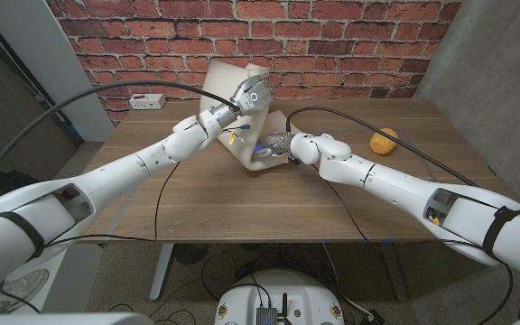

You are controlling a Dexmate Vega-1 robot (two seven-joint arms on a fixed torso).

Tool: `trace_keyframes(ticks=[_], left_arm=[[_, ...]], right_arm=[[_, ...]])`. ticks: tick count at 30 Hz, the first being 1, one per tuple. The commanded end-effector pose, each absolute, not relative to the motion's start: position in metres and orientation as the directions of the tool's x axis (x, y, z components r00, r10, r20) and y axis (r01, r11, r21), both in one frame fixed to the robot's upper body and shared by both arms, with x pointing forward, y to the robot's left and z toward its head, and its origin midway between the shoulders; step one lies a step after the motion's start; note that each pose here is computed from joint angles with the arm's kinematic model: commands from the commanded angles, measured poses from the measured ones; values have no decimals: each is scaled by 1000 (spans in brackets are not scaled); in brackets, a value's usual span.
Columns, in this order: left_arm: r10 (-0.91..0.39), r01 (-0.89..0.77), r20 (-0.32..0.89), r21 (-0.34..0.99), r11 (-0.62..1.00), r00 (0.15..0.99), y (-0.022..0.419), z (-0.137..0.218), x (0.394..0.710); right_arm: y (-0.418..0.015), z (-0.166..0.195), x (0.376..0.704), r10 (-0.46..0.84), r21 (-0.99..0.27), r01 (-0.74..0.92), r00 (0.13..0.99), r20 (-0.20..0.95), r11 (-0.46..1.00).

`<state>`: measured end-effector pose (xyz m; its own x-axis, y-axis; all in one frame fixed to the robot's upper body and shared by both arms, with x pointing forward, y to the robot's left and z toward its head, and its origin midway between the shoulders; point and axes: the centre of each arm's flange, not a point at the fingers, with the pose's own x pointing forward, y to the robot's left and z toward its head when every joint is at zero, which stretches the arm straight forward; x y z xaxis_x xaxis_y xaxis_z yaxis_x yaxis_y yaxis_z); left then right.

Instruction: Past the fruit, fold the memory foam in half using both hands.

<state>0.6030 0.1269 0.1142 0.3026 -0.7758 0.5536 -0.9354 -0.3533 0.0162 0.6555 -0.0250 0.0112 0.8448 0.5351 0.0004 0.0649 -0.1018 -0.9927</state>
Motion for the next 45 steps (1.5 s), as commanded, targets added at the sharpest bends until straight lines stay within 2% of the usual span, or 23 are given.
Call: trace_keyframes(ticks=[1,15,25,36,41,45], left_arm=[[-725,-963,640,94,-253,253,114,102,619],[-687,-966,688,244,-85,234,100,88,637],[-688,-961,692,276,-25,216,95,85,639],[-703,-959,682,282,-3,203,91,86,635],[-706,-958,678,288,2,203,90,85,636],[-708,-956,676,294,8,202,89,83,635]], right_arm=[[-24,13,658,533,-993,64,846,0,-103],[-33,22,656,548,-999,42,836,24,-19],[-65,37,663,649,-945,-164,758,63,283],[-66,39,652,513,-957,128,821,250,261],[-74,39,648,466,-923,230,809,357,307],[-77,37,642,392,-860,356,779,490,366]])
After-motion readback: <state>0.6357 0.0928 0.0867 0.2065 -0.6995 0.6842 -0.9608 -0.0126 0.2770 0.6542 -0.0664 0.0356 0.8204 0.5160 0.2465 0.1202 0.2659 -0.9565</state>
